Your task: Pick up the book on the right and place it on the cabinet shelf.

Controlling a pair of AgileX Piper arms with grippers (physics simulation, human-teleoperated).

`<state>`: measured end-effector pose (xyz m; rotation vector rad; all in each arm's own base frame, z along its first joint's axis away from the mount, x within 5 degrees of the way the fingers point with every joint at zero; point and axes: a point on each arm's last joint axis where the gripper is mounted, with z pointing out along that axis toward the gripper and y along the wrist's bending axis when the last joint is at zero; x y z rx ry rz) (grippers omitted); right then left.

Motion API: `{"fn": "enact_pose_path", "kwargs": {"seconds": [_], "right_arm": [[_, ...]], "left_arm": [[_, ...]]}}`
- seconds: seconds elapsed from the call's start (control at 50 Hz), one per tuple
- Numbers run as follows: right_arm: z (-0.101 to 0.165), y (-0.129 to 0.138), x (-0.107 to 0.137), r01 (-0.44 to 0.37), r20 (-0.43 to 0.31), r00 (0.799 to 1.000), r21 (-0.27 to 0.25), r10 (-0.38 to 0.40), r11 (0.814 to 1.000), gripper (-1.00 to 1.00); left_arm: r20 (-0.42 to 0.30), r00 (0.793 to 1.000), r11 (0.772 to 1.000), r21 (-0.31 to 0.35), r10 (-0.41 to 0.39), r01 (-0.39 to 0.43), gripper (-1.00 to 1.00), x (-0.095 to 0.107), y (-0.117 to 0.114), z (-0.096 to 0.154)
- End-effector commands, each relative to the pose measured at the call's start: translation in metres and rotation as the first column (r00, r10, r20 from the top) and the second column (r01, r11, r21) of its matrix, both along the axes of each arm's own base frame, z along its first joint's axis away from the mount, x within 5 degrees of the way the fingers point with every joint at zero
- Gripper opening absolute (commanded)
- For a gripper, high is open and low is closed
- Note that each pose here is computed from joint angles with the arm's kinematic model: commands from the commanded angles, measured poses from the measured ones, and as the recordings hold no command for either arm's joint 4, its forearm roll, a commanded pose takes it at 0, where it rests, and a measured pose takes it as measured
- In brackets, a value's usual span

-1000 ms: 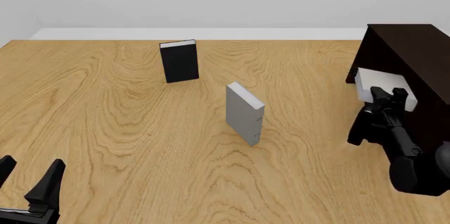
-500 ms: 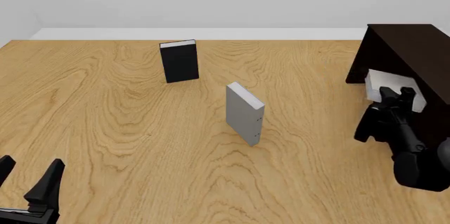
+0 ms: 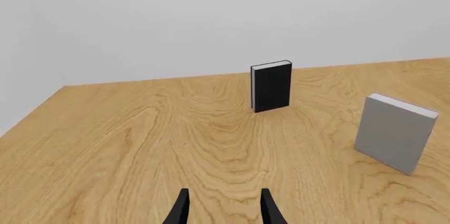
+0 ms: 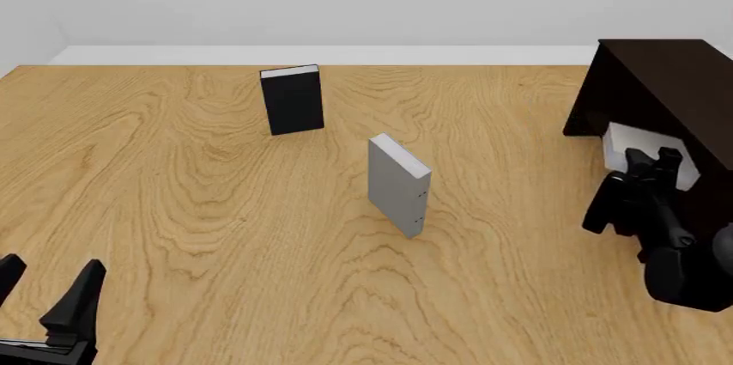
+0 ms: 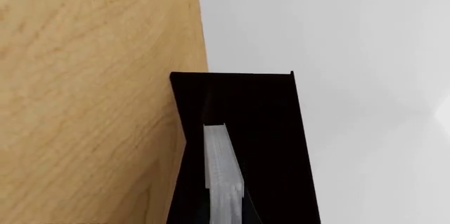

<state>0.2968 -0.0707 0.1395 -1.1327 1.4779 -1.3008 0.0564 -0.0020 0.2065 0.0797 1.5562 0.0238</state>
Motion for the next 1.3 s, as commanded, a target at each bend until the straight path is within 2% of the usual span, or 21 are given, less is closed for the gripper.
{"fn": "enact_pose_path", "kwargs": {"seconds": [0.02,0.18,0.58,0.6,1.3], "right_arm": [[0.003,0.0,0.004,-0.001,0.017,1.0,0.034,0.0,0.999,-1.0],[0.006,0.005,0.008,-0.015,-0.003,1.0,0.075,0.016,0.997,-1.0],[0.013,0.006,0.013,-0.01,-0.029,0.999,0.129,0.014,0.992,-1.0],[0.013,0.006,0.014,-0.011,-0.032,0.999,0.129,0.015,0.992,1.0],[0.011,0.023,0.02,-0.059,-0.064,0.996,0.158,0.07,0.986,1.0]], "left_arm": [[-0.002,1.0,1.0,0.0,0.003,-0.003,1.0,0.0,0.0,0.0],[-0.001,1.0,1.0,-0.001,0.003,-0.003,1.0,0.0,0.0,0.0],[-0.002,1.0,1.0,-0.003,0.004,-0.004,1.0,0.0,0.0,0.0],[-0.002,1.0,1.0,-0.002,0.002,-0.002,1.0,0.0,0.0,0.0],[-0.001,1.0,1.0,-0.005,0.003,-0.003,1.0,0.0,0.0,0.0]]}}
